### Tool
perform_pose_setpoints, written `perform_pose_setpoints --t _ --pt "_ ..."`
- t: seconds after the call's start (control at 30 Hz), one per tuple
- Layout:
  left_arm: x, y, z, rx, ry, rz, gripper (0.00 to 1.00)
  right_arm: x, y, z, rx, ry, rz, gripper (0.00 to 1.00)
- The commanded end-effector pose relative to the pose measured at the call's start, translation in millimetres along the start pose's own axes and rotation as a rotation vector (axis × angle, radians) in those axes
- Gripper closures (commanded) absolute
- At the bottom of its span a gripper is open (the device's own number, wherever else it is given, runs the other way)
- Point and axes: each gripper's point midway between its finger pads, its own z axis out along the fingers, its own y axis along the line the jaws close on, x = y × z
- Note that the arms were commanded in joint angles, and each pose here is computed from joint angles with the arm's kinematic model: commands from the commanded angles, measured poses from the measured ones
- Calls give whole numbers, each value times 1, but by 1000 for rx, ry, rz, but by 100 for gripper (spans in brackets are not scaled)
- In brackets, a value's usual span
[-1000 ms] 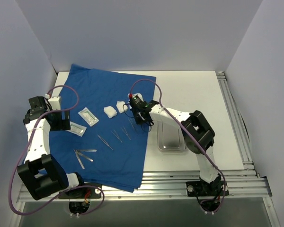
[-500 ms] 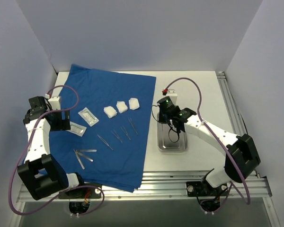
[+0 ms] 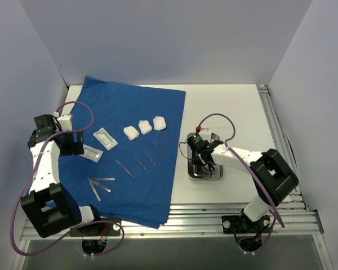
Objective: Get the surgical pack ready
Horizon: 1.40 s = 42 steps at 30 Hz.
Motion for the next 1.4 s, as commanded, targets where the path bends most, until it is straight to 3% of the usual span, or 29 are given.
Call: perform_pose_setpoints --t 0.0,0.13,0.2,0.47,0.6,0.73,0.87,1.1,1.33,1.37 --pt "-10 2 -2 1 -36 -1 8 12 -4 15 33 33 8 100" --pt "-9 2 0 -1 -30 0 8 13 -6 20 51 37 -4 96" --pt "-8 2 0 -2 -29 -2 8 11 -8 18 62 33 -13 88" --pt "-6 3 2 -6 -26 1 8 -17 -5 -5 66 -29 -33 70" --pt "-7 3 1 -8 -30 4 8 -41 1 -26 52 -68 -48 69" --pt "-6 4 0 -15 -30 6 8 -79 26 -61 -6 -185 -75 69" --pt "-7 4 2 -17 -34 4 8 -111 79 -81 -193 -279 -113 64" --pt "3 14 -4 -70 22 26 7 -95 160 -47 -397 -143 -278 62" --pt "13 16 -3 -82 56 28 2 -69 189 -3 -379 -43 -384 62" --pt "13 15 -2 -77 56 24 6 -62 188 7 -360 -22 -393 61"
